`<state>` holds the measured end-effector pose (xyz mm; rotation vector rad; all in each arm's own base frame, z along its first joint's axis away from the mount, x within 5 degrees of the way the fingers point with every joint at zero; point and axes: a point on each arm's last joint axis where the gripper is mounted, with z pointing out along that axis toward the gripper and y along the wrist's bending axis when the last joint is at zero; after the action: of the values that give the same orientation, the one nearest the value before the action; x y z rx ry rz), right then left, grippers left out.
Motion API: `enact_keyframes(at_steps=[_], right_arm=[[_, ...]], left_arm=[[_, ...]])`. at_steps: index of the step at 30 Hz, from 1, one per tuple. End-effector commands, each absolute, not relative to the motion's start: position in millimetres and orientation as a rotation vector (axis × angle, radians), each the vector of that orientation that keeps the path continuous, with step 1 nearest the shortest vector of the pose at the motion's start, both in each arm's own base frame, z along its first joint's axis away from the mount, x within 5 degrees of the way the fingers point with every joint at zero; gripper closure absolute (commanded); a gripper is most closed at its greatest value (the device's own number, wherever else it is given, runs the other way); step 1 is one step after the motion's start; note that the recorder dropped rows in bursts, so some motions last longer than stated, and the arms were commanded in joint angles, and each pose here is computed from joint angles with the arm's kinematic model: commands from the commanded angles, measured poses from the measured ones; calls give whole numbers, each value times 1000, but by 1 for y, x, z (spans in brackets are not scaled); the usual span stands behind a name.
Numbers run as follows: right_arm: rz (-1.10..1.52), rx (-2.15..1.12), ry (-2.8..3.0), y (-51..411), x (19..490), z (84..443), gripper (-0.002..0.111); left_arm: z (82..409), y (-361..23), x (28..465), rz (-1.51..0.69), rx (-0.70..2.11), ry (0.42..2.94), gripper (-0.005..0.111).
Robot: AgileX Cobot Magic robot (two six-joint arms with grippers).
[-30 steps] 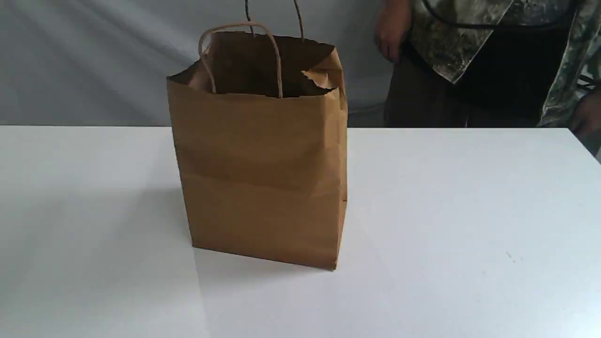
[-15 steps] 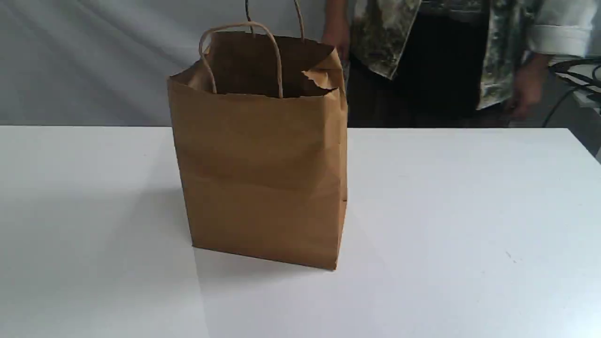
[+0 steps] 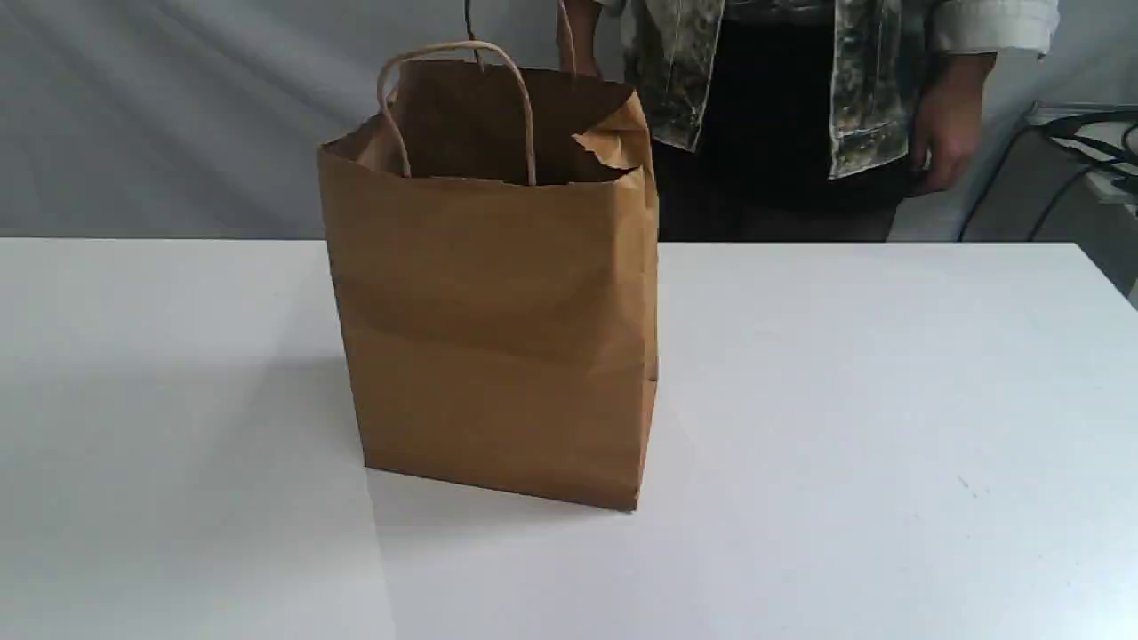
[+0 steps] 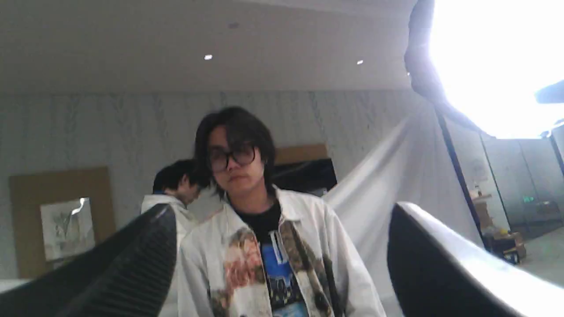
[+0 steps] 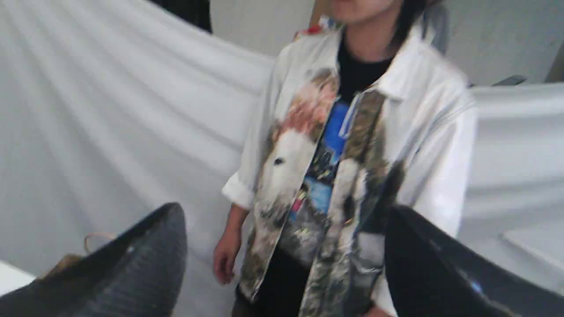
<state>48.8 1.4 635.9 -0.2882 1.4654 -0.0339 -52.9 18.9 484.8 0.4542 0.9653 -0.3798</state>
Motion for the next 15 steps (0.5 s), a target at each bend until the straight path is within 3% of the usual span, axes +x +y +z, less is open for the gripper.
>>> enact_keyframes(at_steps=[1,7,15], right_arm=[[-115,-211,1347,-29,-15,631,47],[-251,-162,1312,-63,-85,583,49],[-248,-173,1300,-76,-124,520,50]], left_arm=[[471,27,-62,-352,432,1061,38],[456,26,-76,-199,397,1152,38],[455,14,-79,-83,312,1182,38]])
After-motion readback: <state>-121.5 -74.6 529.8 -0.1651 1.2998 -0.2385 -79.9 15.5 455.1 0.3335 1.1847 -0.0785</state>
